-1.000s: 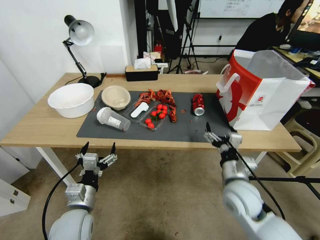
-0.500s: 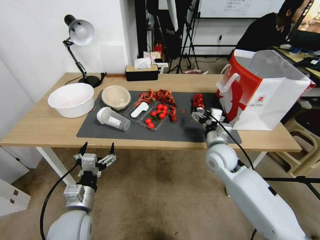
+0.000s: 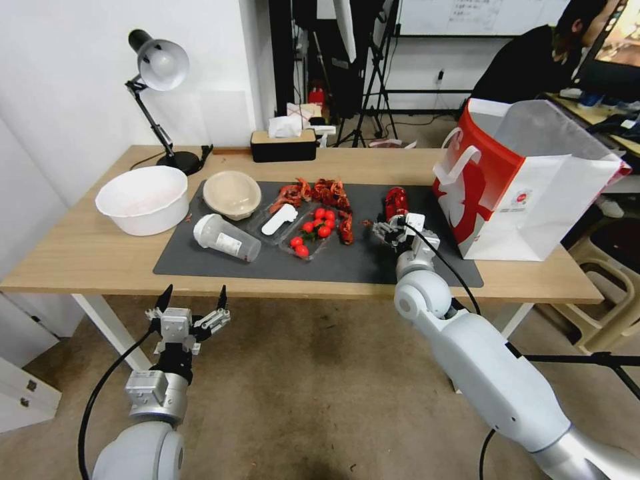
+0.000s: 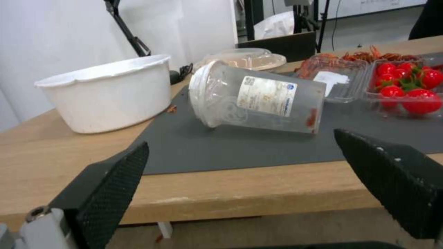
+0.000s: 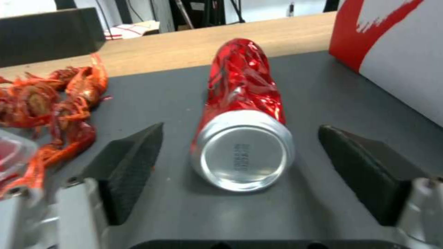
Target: Pick up the trash from the table and place it into the takeout bag.
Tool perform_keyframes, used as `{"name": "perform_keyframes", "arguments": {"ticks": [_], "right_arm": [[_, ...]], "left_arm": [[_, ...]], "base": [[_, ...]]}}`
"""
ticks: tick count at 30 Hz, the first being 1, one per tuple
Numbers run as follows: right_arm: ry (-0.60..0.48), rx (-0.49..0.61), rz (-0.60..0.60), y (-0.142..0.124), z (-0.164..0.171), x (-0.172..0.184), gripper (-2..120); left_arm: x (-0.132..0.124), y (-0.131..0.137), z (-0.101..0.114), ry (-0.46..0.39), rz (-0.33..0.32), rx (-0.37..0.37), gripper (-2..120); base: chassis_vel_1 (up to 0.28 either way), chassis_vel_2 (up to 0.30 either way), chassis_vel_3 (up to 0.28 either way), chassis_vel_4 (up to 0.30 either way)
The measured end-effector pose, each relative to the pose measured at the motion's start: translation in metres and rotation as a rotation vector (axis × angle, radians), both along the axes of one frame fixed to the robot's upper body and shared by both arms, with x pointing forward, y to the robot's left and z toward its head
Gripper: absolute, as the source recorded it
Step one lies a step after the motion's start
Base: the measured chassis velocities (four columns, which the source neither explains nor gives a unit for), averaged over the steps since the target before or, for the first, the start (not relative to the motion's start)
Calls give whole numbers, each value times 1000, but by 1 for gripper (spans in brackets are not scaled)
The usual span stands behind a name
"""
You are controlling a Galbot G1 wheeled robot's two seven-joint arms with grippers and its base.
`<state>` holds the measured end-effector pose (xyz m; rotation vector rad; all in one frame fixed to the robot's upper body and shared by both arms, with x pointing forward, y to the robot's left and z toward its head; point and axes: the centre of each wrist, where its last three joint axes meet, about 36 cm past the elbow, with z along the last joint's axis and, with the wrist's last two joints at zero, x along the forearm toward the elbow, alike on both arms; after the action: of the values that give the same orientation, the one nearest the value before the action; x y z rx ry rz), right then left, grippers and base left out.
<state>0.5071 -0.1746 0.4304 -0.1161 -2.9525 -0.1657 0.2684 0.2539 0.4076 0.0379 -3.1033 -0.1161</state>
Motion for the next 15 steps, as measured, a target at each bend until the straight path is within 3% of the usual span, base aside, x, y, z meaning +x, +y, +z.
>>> {"name": "perform_keyframes", "arguments": {"ticks": [9,15], "right_arm": [[71,-14,-50,0,-8,17,54],[78,-11,-54,1,-9,19,52]], "left_arm": [[0,1,-4,4,3,1,100],[1,1,-4,5,3,2,100]], "base": [[0,0,0,0],[0,0,0,0]]}}
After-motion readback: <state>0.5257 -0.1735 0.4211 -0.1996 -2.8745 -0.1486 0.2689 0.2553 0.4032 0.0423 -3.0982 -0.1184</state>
